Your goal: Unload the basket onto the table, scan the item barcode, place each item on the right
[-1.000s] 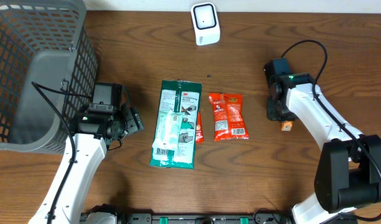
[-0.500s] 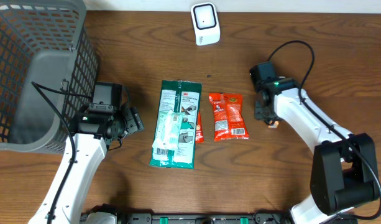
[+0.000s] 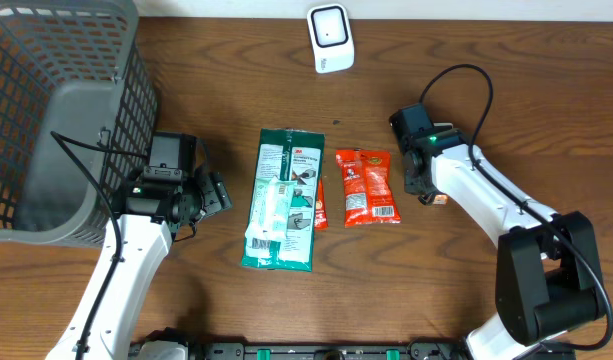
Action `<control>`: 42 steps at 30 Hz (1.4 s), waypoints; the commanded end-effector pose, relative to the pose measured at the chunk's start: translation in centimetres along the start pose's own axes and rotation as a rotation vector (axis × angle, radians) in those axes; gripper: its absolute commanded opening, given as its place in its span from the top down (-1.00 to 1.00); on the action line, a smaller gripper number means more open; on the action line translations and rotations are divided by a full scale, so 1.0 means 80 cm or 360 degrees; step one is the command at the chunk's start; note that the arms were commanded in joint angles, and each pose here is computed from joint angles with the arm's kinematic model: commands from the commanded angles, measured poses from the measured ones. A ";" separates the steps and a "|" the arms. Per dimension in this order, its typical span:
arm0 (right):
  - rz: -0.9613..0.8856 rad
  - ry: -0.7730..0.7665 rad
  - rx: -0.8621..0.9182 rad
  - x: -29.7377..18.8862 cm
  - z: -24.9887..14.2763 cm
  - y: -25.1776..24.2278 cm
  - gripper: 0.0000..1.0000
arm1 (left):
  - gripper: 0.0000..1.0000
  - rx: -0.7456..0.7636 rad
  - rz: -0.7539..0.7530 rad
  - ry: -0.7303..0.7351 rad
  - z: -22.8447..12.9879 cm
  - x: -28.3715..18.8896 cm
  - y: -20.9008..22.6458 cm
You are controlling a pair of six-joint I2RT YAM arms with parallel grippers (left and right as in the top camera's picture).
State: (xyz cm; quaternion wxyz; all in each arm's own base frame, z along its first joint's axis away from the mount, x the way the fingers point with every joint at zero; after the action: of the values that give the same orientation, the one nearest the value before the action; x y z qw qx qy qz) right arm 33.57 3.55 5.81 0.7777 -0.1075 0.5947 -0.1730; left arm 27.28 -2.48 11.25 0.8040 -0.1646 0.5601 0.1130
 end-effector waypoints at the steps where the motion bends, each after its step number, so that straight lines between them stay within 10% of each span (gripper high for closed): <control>1: -0.0161 -0.0017 -0.0014 0.010 -0.002 -0.013 0.98 | -0.65 -0.0010 0.0020 -0.0019 0.005 -0.002 0.003; 22: 0.0302 0.0154 -0.0003 0.029 -0.018 0.060 0.28 | -0.66 -0.0010 0.0017 -0.0024 0.006 -0.002 0.002; 42: 0.0803 0.0122 -0.0125 -0.030 -0.001 0.117 0.18 | -0.65 -0.0010 0.0018 -0.0024 0.006 -0.002 0.002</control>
State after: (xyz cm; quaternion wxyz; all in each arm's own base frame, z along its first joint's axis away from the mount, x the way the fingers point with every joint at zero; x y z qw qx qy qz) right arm 34.43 11.43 3.92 0.7654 0.0172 0.6432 0.0144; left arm 27.35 -2.49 11.28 0.8049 -0.1650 0.5588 0.1124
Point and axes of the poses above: each gripper's point midway between its finger pads, its own x axis out along the fingers, its own y axis along the line the jaws close on, z = x × y, the point moved 1 cm from there along -x, back along the fingers, and after that the axes turned 1 degree about -x, right-handed, at the moved point
